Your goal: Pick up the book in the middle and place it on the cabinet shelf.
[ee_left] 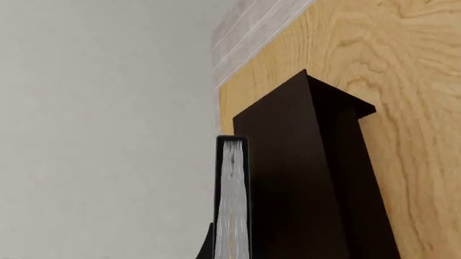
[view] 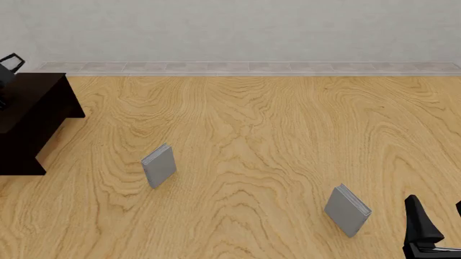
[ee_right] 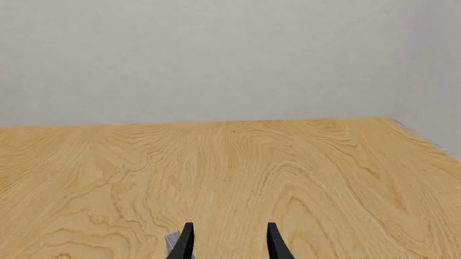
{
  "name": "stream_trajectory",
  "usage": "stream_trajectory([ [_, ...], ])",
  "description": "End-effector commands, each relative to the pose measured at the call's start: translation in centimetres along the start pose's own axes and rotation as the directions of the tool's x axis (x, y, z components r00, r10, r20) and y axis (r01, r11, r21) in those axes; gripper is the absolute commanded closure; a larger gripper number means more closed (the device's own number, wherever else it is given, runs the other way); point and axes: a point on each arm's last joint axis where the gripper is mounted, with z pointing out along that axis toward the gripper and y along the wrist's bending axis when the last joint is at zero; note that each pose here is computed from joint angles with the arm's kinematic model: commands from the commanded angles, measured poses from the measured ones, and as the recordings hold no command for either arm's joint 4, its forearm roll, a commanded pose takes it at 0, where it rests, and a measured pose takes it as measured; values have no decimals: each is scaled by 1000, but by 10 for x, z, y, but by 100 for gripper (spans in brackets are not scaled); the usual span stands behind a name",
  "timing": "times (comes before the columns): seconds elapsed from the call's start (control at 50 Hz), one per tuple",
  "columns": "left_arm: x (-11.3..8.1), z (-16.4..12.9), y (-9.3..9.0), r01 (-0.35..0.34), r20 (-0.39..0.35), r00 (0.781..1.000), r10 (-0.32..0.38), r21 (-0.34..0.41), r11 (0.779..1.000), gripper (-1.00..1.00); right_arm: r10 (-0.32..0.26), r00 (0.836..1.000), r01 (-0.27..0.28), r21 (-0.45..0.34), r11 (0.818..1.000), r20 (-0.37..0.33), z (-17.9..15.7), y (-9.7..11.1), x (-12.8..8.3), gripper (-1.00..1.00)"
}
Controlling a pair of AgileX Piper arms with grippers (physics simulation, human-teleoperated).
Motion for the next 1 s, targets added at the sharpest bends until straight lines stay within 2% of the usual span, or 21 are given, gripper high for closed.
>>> stream_trajectory([
  [0.02, 12, 10, 12, -38, -38, 999, 38, 0, 999, 100, -2, 1000, 2, 3, 1000, -3, 0, 0, 0, -100],
  [0.34, 9, 8, 6, -60, -27, 998, 60, 4, 998, 100, -1, 1000, 1, 2, 1000, -2, 0, 0, 0, -100],
  [0.36, 2, 7, 11, -13, -24, 1000, 13, 15, 1000, 100, 1, 1000, -1, 2, 1000, -2, 0, 0, 0, -100],
  [0.38, 1, 7, 11, -13, -24, 1000, 13, 15, 1000, 100, 1, 1000, -1, 2, 1000, -2, 0, 0, 0, -100],
  [0.44, 2, 8, 6, -47, -18, 999, 48, 11, 999, 100, 1, 1000, -1, 1, 1000, -2, 0, 0, 0, -100],
  [0.52, -2, 7, 6, -40, -2, 999, 40, -3, 999, 100, 1, 1000, -1, 1, 1000, -2, 0, 0, 0, -100],
  [0.54, -4, 7, 6, -41, 2, 999, 41, -5, 999, -100, 1, 1000, -1, 1, 1000, -2, 0, 0, 0, -100],
  [0.74, -6, -2, 7, -29, 3, 1000, 29, -2, 1000, -100, 1, 1000, -1, 2, 1000, -2, 0, 0, 0, -100],
  [1.0, -15, 6, 2, -27, 22, 999, 27, 9, 1000, -100, 2, 1000, -2, 1, 1000, -2, 0, 0, 0, -100],
])
